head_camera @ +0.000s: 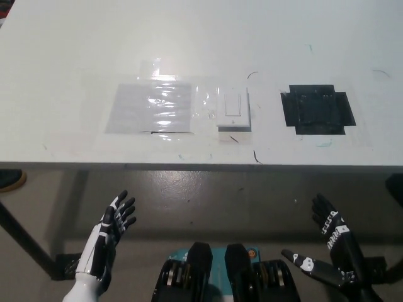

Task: A white switch is kept at the centre of the table close to the robot and the robot uses its right hand to press it to turn it on

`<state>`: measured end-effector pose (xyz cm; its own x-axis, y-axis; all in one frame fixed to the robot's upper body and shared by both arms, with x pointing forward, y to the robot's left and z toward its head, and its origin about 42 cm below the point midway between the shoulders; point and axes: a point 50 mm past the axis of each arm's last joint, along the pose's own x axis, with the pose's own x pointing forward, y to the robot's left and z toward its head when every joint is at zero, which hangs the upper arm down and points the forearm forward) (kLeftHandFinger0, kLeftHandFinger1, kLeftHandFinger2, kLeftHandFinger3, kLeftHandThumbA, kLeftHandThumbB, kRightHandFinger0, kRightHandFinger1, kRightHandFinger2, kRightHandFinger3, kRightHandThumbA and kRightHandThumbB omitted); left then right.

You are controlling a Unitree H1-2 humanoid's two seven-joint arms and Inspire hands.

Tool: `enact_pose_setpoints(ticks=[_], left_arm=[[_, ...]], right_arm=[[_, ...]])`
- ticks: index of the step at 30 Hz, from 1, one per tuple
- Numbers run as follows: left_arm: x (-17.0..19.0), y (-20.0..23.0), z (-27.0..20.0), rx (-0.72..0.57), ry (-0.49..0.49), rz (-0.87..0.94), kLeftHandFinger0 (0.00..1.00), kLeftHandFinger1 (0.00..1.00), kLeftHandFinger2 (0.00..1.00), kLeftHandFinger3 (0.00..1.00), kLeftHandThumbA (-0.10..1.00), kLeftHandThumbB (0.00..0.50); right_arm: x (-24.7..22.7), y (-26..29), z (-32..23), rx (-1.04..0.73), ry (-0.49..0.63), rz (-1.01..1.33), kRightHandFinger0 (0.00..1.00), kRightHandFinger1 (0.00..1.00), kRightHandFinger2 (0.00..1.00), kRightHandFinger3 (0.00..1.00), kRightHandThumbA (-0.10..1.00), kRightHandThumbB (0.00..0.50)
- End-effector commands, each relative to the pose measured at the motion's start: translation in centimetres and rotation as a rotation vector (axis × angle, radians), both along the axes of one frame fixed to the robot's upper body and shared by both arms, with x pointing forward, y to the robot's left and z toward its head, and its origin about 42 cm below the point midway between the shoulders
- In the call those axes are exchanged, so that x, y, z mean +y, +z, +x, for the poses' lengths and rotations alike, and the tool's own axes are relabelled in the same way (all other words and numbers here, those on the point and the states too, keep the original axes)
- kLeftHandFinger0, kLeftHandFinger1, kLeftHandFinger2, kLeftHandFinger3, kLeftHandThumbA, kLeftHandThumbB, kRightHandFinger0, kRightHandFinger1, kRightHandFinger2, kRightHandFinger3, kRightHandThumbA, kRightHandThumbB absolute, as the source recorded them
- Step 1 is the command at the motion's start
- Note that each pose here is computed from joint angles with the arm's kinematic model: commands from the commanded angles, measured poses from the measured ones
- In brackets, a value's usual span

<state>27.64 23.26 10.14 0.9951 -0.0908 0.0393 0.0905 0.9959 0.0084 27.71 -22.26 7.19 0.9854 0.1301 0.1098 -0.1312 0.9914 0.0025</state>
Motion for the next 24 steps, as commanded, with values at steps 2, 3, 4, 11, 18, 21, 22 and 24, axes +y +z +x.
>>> enact_pose_setpoints(ticks=[2, 3, 4, 11, 18, 21, 22, 24], left_arm=[[-0.15, 1.09, 0.30, -0.063, -0.029, 0.006, 1.00, 1.00, 1.00, 1.00, 1.00, 0.021], [-0.14, 1.05, 0.30, -0.066, -0.027, 0.010, 1.00, 1.00, 1.00, 1.00, 1.00, 0.020], [-0.14, 1.05, 0.31, -0.066, -0.026, 0.010, 1.00, 1.00, 1.00, 1.00, 1.00, 0.021], [-0.17, 0.95, 0.11, -0.054, -0.026, 0.006, 1.00, 1.00, 1.00, 1.00, 1.00, 0.033], [-0.22, 0.59, -0.22, -0.052, -0.024, 0.002, 1.00, 1.00, 1.00, 1.00, 1.00, 0.021], [-0.23, 0.45, -0.35, -0.049, -0.022, 0.002, 1.00, 1.00, 1.00, 1.00, 1.00, 0.012], [-0.25, 0.50, -0.36, -0.048, -0.021, 0.003, 1.00, 1.00, 1.00, 1.00, 1.00, 0.016], [-0.29, 0.50, -0.45, -0.046, -0.021, 0.003, 1.00, 1.00, 1.00, 1.00, 1.00, 0.017]], right_arm=[[0.01, 1.15, 0.50, -0.078, -0.009, 0.014, 1.00, 1.00, 1.00, 1.00, 0.97, 0.120], [0.02, 1.10, 0.47, -0.076, -0.011, 0.015, 1.00, 1.00, 1.00, 1.00, 0.97, 0.121], [0.02, 1.09, 0.47, -0.075, -0.012, 0.015, 1.00, 1.00, 1.00, 1.00, 0.96, 0.122], [0.01, 1.14, 0.25, -0.074, -0.005, 0.011, 1.00, 1.00, 1.00, 1.00, 0.96, 0.124], [0.03, 1.00, -0.01, -0.068, 0.002, 0.010, 1.00, 1.00, 1.00, 1.00, 0.94, 0.115], [0.06, 1.05, 0.01, -0.069, 0.004, -0.001, 1.00, 1.00, 1.00, 1.00, 0.94, 0.113], [0.09, 1.03, 0.03, -0.071, 0.002, 0.000, 1.00, 1.00, 1.00, 1.00, 0.94, 0.122], [0.08, 0.99, 0.03, -0.072, 0.003, -0.001, 1.00, 1.00, 1.00, 1.00, 0.94, 0.125]])
